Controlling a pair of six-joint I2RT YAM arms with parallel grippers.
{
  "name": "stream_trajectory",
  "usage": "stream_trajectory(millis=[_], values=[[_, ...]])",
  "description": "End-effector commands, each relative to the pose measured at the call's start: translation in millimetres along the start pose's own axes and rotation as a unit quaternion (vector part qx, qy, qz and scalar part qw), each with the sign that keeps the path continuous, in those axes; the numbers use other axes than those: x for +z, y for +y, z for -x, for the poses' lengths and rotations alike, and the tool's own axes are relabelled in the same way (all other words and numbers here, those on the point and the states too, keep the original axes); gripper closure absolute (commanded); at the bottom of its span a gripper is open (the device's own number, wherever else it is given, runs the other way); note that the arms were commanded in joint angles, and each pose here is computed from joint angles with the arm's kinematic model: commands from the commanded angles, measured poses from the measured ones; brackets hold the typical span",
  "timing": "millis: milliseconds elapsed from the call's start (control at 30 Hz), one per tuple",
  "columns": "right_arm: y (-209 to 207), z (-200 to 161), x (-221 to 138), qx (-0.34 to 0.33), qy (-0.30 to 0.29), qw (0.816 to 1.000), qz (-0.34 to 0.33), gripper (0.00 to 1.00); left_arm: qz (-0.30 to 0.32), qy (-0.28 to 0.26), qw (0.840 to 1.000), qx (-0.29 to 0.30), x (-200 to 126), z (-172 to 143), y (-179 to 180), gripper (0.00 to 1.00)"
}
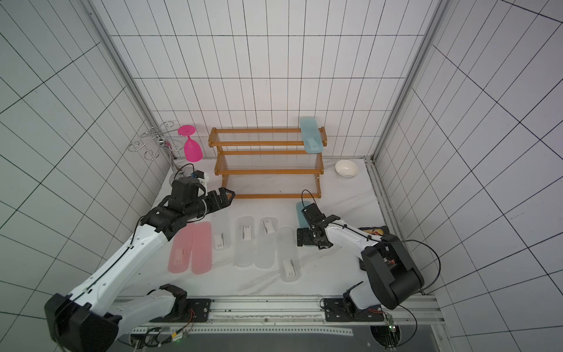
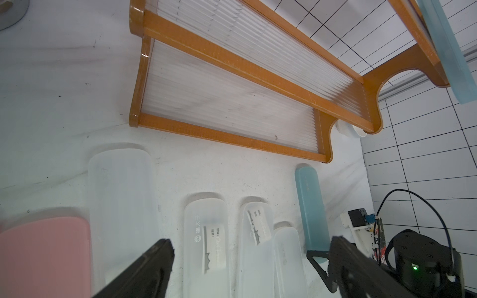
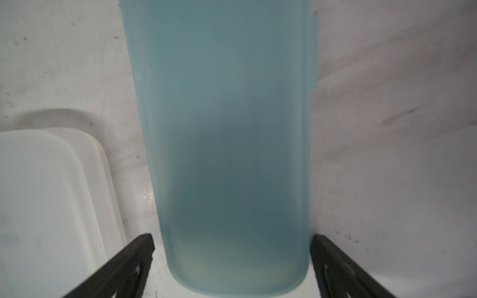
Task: Place the pencil cases on the shelf according to color
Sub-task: Pick up the pencil case from the center of the board.
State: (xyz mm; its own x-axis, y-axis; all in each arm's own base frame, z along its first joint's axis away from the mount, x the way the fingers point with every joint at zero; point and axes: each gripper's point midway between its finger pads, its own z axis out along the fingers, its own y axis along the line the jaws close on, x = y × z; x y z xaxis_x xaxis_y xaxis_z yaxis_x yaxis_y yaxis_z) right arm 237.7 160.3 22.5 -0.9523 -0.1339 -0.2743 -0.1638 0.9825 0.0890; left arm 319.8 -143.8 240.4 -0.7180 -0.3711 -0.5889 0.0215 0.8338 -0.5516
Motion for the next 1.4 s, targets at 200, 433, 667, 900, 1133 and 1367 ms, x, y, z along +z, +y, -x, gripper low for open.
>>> stream_trajectory(millis=[200,433,667,900,1133,1367], values=[[-6.4,0.3,12.8,0.003,0.011,0.999,-0.047,0.01,0.02,-0.028,0.999,0.012,-6.6,8.0,7.1,0.02],[-3.3,-3.7,18.6,-0.002,0.008,0.998,-0.064,0.09,0.037,-0.038,0.999,0.01,-10.8,11.1,14.4,0.01],[-7.8,-10.0,8.9,0.0,-0.016,0.997,-0.072,0.21,0.039,-0.044,0.998,0.01,-17.1,12.2,16.2,0.01],[-3.6,-0.3,-38.8,-0.012,-0.069,0.996,-0.053,0.37,-0.006,-0.074,0.997,-0.002,-30.1,20.7,1.9,0.01],[11.5,11.8,-111.4,-0.05,-0.116,0.992,-0.01,0.43,-0.013,-0.111,0.994,0.011,-42.1,57.0,-17.5,0.01],[40.8,52.2,-193.8,-0.066,-0.192,0.978,0.052,0.47,-0.024,-0.147,0.989,0.013,-51.6,98.2,-29.8,0.01]])
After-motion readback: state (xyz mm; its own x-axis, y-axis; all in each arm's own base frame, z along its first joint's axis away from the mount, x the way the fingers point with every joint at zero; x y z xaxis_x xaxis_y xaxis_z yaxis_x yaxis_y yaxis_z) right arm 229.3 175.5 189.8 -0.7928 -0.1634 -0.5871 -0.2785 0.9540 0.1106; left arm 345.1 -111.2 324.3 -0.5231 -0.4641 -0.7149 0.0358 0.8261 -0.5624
